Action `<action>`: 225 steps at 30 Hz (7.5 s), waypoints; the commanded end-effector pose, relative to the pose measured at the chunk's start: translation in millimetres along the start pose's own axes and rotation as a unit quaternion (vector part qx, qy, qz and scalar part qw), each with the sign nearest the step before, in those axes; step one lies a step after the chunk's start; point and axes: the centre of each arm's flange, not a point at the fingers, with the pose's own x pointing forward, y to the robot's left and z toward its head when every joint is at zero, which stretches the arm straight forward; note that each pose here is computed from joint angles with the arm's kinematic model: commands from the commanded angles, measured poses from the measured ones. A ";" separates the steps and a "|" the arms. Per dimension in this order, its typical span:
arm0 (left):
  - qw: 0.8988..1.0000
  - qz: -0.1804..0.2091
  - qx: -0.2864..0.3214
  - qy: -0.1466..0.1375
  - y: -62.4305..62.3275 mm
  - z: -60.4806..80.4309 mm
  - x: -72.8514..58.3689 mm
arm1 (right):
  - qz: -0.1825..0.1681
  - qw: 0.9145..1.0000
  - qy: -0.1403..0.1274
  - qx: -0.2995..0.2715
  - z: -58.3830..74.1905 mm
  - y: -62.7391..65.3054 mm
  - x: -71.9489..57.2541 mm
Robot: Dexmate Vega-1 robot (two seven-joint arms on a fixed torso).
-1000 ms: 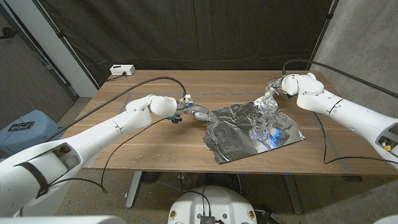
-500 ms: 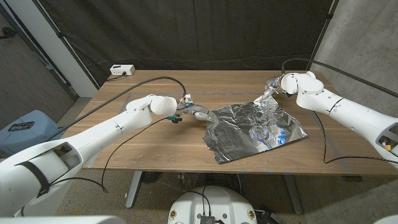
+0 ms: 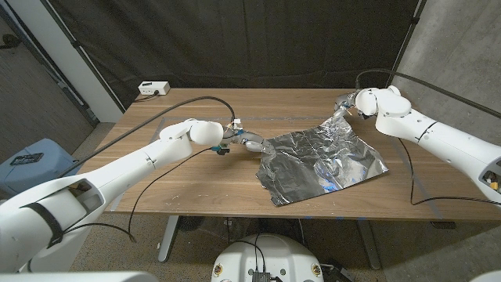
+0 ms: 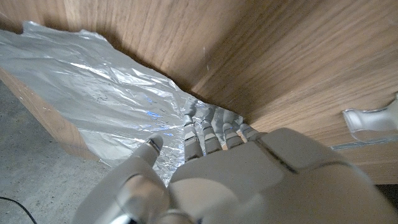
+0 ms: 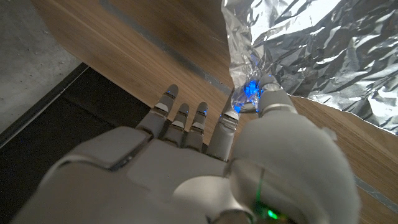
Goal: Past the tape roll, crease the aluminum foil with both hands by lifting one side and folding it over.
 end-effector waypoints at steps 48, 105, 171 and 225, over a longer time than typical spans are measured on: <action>1.000 0.004 -0.010 -0.018 -12.6 -3.3 3.3 | 0.006 0.999 0.004 -0.037 60.9 -69.2 -37.7; 1.000 0.004 -0.006 -0.027 -20.4 -5.7 5.5 | 0.040 0.998 0.030 0.042 119.5 -85.9 -58.8; 0.999 -0.002 0.006 -0.035 -26.4 -3.5 10.7 | 0.038 0.951 0.057 0.301 165.8 -29.7 -68.1; 0.999 -0.013 0.012 -0.033 -34.2 0.0 9.9 | 0.053 0.888 -0.115 0.442 192.5 -25.3 -106.6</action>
